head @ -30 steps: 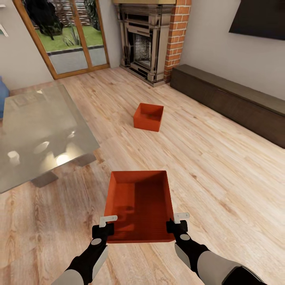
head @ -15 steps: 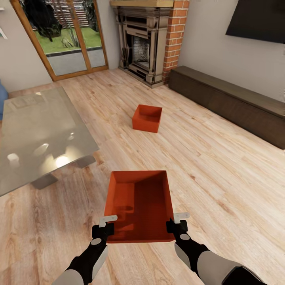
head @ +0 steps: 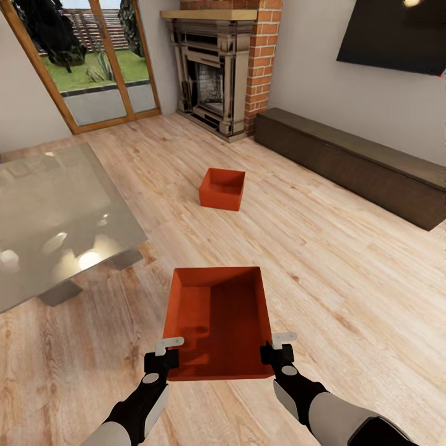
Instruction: Move the two storage containers from the living room to the garage. In the garage, place one container on the floor and stack the other container on top of it (either order is fine).
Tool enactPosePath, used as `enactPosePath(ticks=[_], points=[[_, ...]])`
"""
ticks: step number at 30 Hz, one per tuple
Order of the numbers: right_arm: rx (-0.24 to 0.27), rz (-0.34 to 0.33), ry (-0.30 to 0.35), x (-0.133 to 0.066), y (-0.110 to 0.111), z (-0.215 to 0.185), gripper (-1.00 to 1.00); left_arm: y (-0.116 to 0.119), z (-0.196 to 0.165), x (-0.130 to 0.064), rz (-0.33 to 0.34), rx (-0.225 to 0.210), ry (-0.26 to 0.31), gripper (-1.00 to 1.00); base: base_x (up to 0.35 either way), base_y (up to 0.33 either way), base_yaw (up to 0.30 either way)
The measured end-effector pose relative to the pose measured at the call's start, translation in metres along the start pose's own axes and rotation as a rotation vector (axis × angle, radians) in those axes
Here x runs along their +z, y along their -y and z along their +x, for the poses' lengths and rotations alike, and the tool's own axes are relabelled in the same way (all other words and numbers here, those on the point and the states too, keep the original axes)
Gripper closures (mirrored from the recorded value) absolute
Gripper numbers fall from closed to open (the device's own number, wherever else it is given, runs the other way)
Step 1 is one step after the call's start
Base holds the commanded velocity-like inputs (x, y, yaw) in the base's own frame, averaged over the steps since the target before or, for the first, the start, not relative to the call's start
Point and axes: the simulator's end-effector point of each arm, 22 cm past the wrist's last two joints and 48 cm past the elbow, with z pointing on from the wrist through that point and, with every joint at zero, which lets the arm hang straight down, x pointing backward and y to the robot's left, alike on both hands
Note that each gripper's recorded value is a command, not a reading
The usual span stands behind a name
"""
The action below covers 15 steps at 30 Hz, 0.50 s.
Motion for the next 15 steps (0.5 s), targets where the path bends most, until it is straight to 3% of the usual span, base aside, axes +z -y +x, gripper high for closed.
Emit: enactPosePath(ticks=[15], points=[[0.000, 0.001, 0.016, -0.0031, 0.0011, -0.0091, 1.00, 0.0003, -0.0089, -0.0031, 0.001, -0.002, 0.016, 1.00, 0.000, 0.000, -0.003]])
